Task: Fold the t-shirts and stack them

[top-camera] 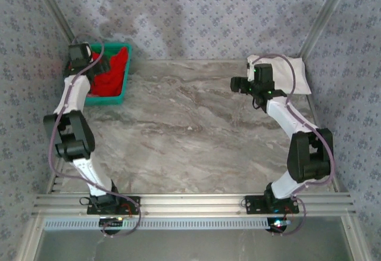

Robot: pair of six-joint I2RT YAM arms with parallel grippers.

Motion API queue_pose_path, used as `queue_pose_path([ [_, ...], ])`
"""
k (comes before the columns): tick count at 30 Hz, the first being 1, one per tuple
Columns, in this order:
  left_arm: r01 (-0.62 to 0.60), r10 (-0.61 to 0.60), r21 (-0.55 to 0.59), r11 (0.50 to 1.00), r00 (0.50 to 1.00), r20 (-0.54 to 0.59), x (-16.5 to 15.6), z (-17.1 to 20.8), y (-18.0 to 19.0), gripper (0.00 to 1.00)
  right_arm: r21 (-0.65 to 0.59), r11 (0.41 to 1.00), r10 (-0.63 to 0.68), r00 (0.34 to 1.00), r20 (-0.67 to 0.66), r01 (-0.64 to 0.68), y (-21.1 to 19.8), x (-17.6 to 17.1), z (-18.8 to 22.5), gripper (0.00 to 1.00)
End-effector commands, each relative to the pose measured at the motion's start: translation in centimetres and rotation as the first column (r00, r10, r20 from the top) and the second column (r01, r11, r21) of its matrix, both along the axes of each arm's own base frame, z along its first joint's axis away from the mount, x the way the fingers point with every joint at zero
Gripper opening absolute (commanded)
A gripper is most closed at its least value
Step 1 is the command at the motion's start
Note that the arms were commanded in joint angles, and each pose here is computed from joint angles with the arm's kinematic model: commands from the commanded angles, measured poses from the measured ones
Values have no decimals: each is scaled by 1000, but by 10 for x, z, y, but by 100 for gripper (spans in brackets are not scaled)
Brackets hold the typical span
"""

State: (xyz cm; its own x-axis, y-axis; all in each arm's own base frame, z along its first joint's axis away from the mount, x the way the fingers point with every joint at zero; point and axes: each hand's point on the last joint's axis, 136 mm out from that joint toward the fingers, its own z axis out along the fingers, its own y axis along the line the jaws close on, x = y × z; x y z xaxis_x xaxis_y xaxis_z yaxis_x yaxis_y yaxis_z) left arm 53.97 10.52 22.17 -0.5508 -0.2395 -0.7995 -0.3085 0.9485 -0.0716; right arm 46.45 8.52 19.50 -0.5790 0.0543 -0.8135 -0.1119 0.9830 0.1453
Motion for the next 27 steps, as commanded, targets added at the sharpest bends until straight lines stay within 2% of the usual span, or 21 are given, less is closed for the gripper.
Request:
queue_pose_path([
  [1, 33, -35, -45, 998, 998, -43, 10, -1, -3, 98, 39, 999, 10, 1000, -11, -9, 7, -6, 8, 89],
  [5, 49, -54, -63, 997, 995, -84, 31, -27, -2, 95, 35, 999, 27, 999, -20, -27, 12, -10, 8, 88],
  [10, 103, -110, -84, 991, 991, -78, 57, -51, -7, 89, 42, 998, 49, 999, -24, -48, 19, -13, 7, 87],
  [11, 110, -116, -86, 990, 990, -77, 63, -51, -6, 84, 44, 998, 50, 998, -27, -49, 20, -13, 6, 87],
  [12, 116, -124, -95, 989, 988, -88, 67, -54, -7, 75, 47, 998, 50, 998, -30, -49, 21, -13, 5, 87],
  [15, 132, -146, -117, 984, 982, -116, 71, -54, -12, 38, 54, 997, 58, 998, -35, -56, 25, -14, 7, 87],
  [16, 126, -138, -105, 986, 984, -109, 70, -47, -11, 28, 51, 997, 61, 998, -33, -59, 27, -14, 8, 87],
  [18, 113, -118, -71, 991, 990, -82, 66, -28, -11, 17, 47, 997, 61, 998, -31, -60, 28, -15, 9, 87],
  [20, 96, -98, -44, 994, 994, -47, 59, -3, -12, 2, 43, 997, 61, 998, -32, -60, 29, -16, 10, 87],
  [23, 59, -58, -21, 998, 998, 16, 41, 45, -10, 0, 43, 997, 64, 997, -34, -63, 30, -18, 10, 87],
  [27, 51, -50, -5, 999, 986, 159, 11, 124, -22, 0, 44, 997, 70, 997, -35, -69, 34, -19, 11, 87],
])
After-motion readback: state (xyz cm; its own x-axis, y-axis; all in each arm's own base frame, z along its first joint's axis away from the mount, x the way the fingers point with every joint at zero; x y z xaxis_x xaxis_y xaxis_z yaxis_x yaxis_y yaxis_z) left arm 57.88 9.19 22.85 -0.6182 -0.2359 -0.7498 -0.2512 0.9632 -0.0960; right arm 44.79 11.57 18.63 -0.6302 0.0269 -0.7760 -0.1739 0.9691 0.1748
